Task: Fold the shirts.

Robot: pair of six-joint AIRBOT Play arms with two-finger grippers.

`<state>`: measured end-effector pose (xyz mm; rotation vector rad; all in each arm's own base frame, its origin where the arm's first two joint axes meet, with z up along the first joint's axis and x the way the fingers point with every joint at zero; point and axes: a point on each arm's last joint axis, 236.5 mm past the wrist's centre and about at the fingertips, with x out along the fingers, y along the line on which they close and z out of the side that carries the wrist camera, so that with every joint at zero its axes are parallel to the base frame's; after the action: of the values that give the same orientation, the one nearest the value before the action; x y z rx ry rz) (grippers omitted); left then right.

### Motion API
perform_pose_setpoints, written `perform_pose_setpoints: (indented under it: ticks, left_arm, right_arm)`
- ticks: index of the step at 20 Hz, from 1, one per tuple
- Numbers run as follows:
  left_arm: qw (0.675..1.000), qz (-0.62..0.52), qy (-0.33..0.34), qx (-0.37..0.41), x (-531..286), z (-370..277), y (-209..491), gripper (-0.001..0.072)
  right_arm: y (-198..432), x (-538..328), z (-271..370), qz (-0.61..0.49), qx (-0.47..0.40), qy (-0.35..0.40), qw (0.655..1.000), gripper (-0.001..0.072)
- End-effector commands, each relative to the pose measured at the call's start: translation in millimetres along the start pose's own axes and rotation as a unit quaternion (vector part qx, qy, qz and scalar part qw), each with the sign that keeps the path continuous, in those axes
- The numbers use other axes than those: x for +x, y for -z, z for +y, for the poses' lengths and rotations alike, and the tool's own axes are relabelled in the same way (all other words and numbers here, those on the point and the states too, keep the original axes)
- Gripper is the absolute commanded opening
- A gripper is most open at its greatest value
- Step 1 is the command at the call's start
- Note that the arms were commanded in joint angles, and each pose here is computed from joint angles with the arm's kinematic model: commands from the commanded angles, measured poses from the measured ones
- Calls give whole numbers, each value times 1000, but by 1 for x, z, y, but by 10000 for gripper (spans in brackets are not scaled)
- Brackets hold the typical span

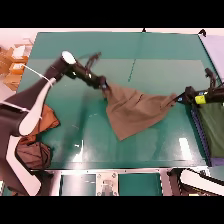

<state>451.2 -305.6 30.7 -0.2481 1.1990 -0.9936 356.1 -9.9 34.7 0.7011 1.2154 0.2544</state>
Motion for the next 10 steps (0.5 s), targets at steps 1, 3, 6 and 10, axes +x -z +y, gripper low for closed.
perform_pose_setpoints:
  ticks: [1,3,6,10]
  left_arm:
    - [991,-84,-52,87,-98,-53,-53,25]
    - [968,-162,-118,154,-176,-94,-75,25]
    - [912,-268,-210,228,-283,-161,-70,25]
    - [816,-413,-267,304,-410,-270,-22,25]
  right_arm:
    - [-25,-55,66,-36,-71,-46,996,12]
    - [-49,-109,114,-112,-132,-48,984,12]
    - [-56,-200,190,-233,-219,-37,947,12]
    - [-14,-277,258,-333,-293,-28,896,12]
